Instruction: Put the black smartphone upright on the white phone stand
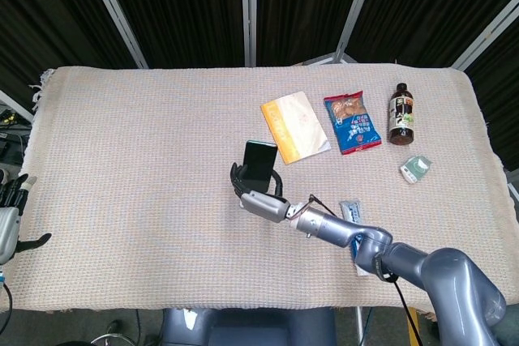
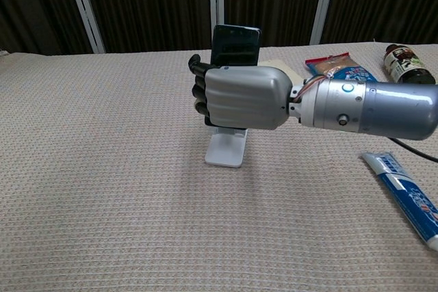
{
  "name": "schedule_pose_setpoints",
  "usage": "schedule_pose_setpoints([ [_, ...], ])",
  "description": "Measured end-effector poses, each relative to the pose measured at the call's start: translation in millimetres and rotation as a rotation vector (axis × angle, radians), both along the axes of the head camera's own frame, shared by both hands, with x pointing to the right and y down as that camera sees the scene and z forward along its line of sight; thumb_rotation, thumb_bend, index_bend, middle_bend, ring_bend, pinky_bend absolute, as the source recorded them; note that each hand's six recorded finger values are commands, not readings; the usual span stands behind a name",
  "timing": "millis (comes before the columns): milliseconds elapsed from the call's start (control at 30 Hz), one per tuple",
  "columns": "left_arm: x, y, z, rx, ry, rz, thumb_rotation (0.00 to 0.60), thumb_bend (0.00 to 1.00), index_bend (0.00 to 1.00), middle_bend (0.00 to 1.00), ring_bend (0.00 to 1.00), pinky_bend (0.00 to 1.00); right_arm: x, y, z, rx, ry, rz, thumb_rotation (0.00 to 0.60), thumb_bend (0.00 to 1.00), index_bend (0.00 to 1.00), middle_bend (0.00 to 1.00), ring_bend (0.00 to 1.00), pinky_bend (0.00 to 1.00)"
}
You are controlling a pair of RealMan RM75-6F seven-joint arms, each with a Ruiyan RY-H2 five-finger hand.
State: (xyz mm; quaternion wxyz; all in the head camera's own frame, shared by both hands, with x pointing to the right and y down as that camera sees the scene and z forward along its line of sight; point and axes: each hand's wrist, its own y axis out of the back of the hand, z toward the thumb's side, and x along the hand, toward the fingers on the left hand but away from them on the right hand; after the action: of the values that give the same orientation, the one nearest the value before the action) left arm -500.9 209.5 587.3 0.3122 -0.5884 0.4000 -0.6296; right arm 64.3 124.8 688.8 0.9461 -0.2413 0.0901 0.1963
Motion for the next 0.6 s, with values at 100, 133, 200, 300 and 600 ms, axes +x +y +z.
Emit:
schedule_pose_setpoints([
  [100, -0.5, 0.0, -0.1, -0.001, 0.000, -0.001, 0.600, 0.00, 0.00, 0.00, 0.00, 0.00, -2.7, 4.3, 3.7, 0.000, 0.005, 0.001, 0.600, 0.19, 0.47, 0.47, 0.40, 0.26],
  [133, -0.7, 0.0, -0.2, 0.000, 0.000, -0.002, 0.600, 0.00, 0.00, 0.00, 0.00, 0.00, -2.9, 5.5, 4.9, 0.000, 0.007, 0.000, 0.600, 0.19, 0.47, 0.47, 0.40, 0.26],
  [200, -1.4, -0.3, -0.4, 0.000, 0.000, -0.005, 0.600, 0.00, 0.00, 0.00, 0.00, 0.00, -2.5, 7.2, 7.0, 0.001, 0.013, -0.002, 0.600, 0.19, 0.46, 0.47, 0.39, 0.26],
  [300, -1.7, -0.2, -0.2, -0.002, 0.001, -0.006, 0.600, 0.00, 0.00, 0.00, 0.00, 0.00, -2.1, 7.6, 8.3, 0.005, 0.014, 0.000, 0.600, 0.19, 0.46, 0.46, 0.39, 0.26],
  [600, -1.8, -0.3, 0.1, -0.003, 0.002, -0.007, 0.600, 0.00, 0.00, 0.00, 0.00, 0.00, -1.9, 7.1, 10.1, 0.004, 0.012, 0.015, 0.600, 0.19, 0.41, 0.42, 0.37, 0.24],
])
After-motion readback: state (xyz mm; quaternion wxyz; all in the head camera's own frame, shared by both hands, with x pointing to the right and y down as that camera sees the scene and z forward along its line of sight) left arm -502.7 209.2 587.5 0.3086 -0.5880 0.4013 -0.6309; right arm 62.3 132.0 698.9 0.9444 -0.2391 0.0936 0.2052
